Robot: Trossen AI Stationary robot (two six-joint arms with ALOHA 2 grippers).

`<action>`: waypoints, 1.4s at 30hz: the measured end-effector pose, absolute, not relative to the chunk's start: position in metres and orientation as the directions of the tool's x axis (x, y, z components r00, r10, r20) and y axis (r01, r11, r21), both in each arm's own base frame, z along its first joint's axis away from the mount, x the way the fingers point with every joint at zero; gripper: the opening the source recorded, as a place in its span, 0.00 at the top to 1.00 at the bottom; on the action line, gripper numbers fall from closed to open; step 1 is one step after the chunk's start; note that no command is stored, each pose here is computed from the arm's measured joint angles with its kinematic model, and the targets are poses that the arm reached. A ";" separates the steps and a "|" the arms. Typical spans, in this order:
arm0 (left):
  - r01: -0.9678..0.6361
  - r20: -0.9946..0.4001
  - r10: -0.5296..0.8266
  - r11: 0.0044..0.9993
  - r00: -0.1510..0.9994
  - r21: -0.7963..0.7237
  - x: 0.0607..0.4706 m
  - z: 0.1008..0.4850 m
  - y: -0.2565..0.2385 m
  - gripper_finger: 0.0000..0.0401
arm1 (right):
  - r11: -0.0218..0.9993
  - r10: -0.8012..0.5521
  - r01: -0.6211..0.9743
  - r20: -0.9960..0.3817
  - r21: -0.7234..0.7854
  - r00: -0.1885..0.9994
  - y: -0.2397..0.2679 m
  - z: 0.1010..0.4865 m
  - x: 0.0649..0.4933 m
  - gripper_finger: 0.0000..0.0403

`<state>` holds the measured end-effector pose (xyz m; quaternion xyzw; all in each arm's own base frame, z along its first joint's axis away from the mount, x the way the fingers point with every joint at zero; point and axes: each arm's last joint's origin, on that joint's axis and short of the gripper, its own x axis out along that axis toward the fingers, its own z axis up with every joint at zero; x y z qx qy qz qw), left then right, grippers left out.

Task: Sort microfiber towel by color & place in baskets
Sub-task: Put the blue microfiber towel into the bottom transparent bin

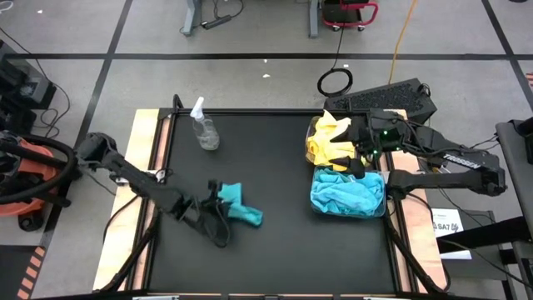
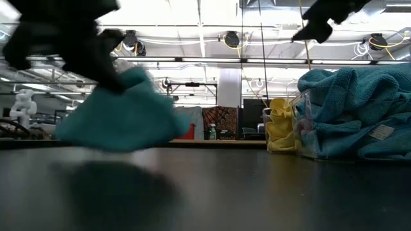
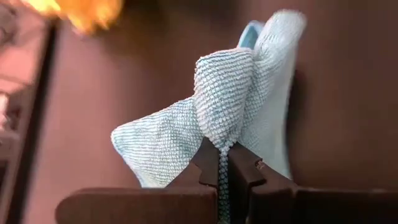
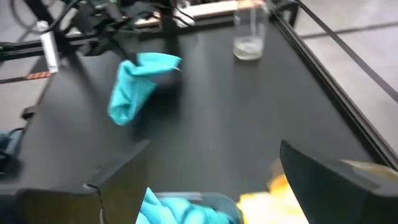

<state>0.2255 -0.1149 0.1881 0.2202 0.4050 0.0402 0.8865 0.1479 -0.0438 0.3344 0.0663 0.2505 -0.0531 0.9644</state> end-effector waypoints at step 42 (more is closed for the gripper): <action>0.144 -0.174 -0.080 0.909 0.981 0.391 0.286 0.260 -0.034 0.99 | 0.969 -0.062 -0.018 -0.310 -0.247 0.949 0.017 0.245 0.337 0.16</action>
